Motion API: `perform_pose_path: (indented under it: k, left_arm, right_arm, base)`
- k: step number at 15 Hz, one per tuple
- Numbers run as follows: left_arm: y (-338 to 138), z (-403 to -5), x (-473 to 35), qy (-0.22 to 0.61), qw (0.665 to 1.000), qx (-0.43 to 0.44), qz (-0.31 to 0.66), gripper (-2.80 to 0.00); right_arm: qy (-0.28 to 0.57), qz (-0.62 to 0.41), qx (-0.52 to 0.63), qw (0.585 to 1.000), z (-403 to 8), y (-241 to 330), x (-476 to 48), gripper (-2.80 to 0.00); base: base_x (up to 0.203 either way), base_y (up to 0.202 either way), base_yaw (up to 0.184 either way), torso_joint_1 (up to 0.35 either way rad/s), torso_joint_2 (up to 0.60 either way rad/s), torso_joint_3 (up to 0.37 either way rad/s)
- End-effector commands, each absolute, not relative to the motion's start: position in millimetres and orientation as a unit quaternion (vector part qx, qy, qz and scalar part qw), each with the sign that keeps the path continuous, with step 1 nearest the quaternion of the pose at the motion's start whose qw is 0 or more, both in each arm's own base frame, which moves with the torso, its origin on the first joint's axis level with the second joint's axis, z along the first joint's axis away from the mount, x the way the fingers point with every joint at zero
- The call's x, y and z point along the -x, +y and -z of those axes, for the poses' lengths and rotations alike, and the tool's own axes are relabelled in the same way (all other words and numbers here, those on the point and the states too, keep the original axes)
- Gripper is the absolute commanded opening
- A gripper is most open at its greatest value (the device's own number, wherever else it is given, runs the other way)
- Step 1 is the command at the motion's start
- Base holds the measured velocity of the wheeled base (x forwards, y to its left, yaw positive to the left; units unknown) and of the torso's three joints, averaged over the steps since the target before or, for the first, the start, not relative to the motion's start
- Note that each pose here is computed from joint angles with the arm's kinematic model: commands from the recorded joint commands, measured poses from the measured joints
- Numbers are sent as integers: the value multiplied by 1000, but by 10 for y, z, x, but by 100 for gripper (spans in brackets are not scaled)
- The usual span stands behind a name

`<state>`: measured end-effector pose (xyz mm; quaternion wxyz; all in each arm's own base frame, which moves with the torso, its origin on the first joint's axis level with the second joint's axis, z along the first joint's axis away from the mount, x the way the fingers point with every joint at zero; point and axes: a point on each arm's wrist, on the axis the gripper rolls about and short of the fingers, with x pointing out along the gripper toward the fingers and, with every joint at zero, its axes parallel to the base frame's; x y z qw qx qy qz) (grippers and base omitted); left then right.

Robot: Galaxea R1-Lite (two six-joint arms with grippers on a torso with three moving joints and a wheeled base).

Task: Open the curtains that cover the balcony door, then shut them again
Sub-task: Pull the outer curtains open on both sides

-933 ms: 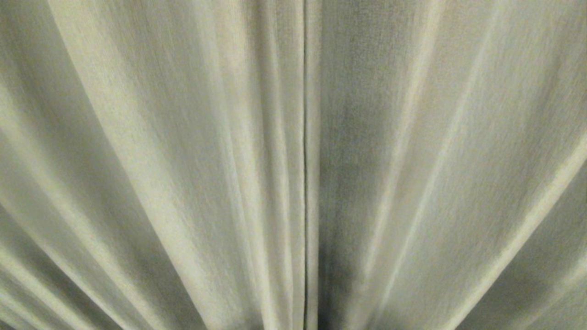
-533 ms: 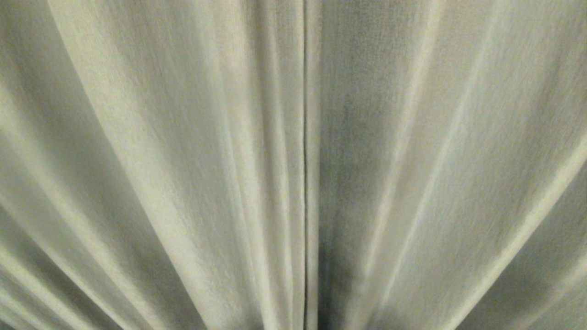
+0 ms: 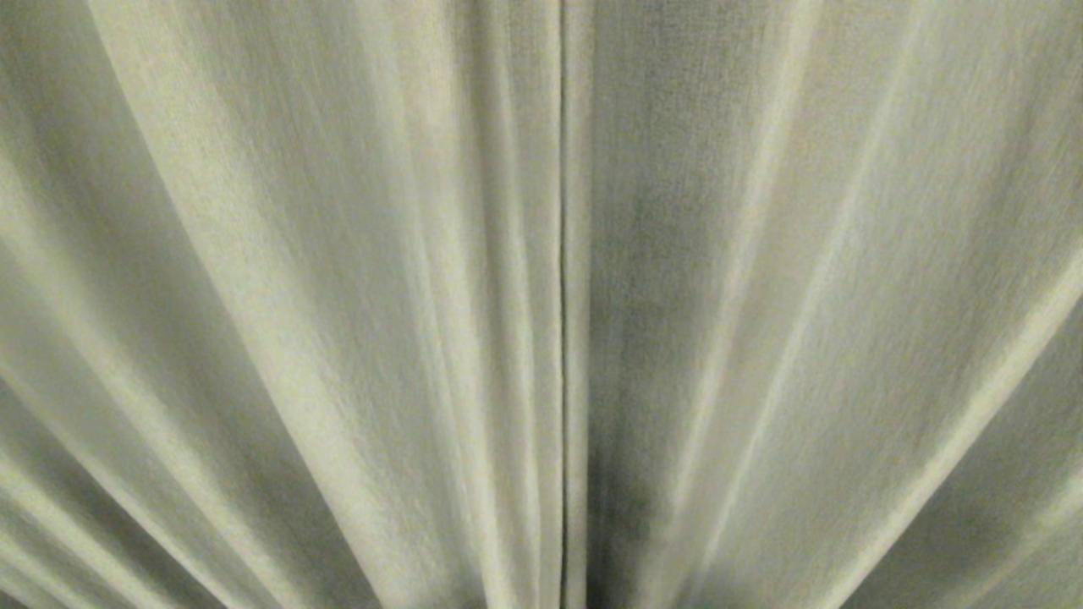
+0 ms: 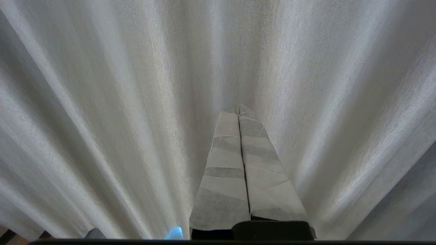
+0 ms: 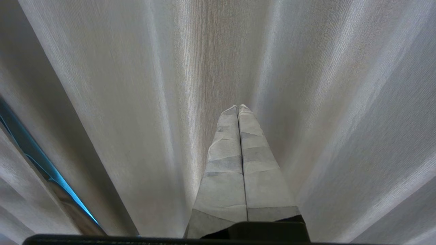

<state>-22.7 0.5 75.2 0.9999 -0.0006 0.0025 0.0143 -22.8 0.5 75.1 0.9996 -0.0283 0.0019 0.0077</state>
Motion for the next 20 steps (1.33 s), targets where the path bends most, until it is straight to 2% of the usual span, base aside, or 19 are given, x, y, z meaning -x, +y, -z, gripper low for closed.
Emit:
perform_pose_path:
  k: [1,11,20]
  left_arm:
    - [5,-752,227,2,1000,1,-15,-280]
    - [5,-752,227,2,1000,1,-15,-280]
    - [5,-752,227,2,1000,1,-15,-280]
  right_arm:
    - [2,-7,28,1000,-750,4,228,-280]
    - [-7,-8,40,999,-864,5,237,-280]
    - [-26,7,42,999,-1509,6,180,-280]
  base:
    - [0,0,0,0,0,0]
    - [0,0,0,0,0,0]
    - [0,0,0,0,0,0]
